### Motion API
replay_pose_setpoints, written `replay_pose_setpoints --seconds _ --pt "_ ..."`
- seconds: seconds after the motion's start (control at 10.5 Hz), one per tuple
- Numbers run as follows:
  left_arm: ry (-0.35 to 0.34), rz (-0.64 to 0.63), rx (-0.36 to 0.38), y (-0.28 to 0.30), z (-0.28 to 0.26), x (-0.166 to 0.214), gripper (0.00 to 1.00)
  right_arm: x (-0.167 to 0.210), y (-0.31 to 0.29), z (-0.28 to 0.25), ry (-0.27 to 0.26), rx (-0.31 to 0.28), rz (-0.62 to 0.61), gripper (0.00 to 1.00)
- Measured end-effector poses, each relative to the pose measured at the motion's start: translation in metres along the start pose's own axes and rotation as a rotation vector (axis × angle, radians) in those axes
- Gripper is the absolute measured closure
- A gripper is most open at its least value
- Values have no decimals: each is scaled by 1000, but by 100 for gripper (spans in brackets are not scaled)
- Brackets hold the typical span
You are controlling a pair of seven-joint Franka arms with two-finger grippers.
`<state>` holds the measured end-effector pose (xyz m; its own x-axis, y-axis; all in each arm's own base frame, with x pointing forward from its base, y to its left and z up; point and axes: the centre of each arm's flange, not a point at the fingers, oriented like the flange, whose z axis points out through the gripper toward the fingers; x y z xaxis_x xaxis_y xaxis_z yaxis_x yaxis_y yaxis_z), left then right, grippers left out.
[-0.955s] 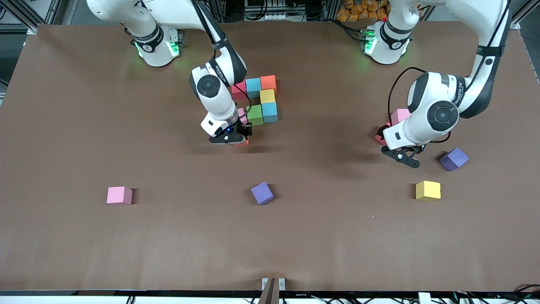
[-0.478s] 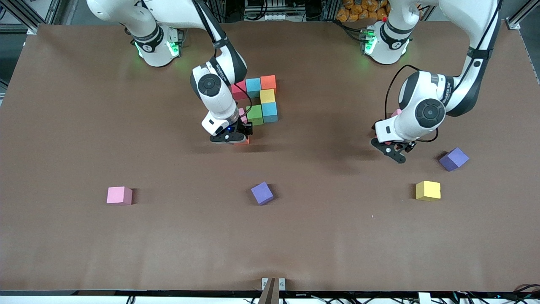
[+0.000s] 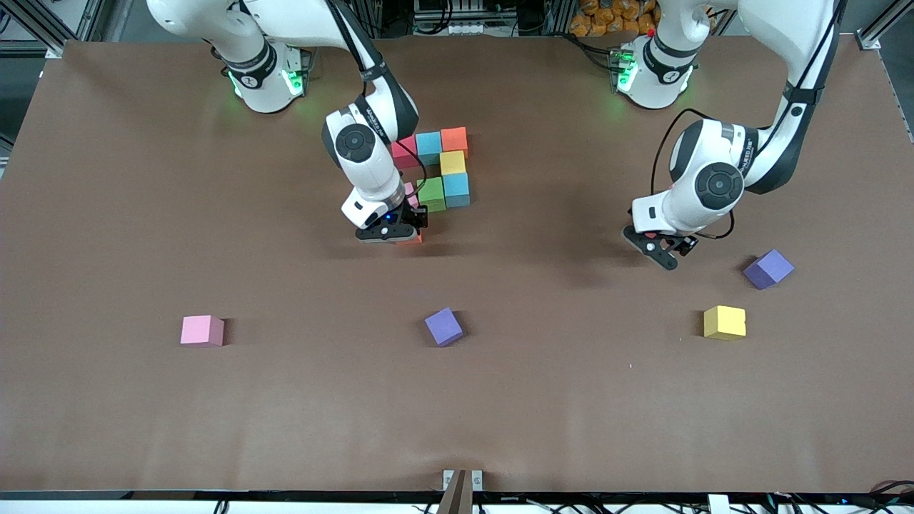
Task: Form number 2 with 11 blocks
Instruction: 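Grasp the red cube with the left gripper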
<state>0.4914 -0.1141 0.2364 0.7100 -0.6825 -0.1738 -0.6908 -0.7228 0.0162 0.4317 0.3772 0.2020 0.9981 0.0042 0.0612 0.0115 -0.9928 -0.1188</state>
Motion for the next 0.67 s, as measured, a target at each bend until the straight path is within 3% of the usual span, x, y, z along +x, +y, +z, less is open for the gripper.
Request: replay_pose_setpoints --seconds 0.29,0.57,0.67 --pt "33 41 26 3 15 -14 0 0 0 0 0 -1 -1 40" --pt "56 73 37 -1 14 -35 0 -7 7 8 -18 -18 1 3" --pt "68 79 42 -2 16 -41 0 -7 8 8 -19 -19 1 0"
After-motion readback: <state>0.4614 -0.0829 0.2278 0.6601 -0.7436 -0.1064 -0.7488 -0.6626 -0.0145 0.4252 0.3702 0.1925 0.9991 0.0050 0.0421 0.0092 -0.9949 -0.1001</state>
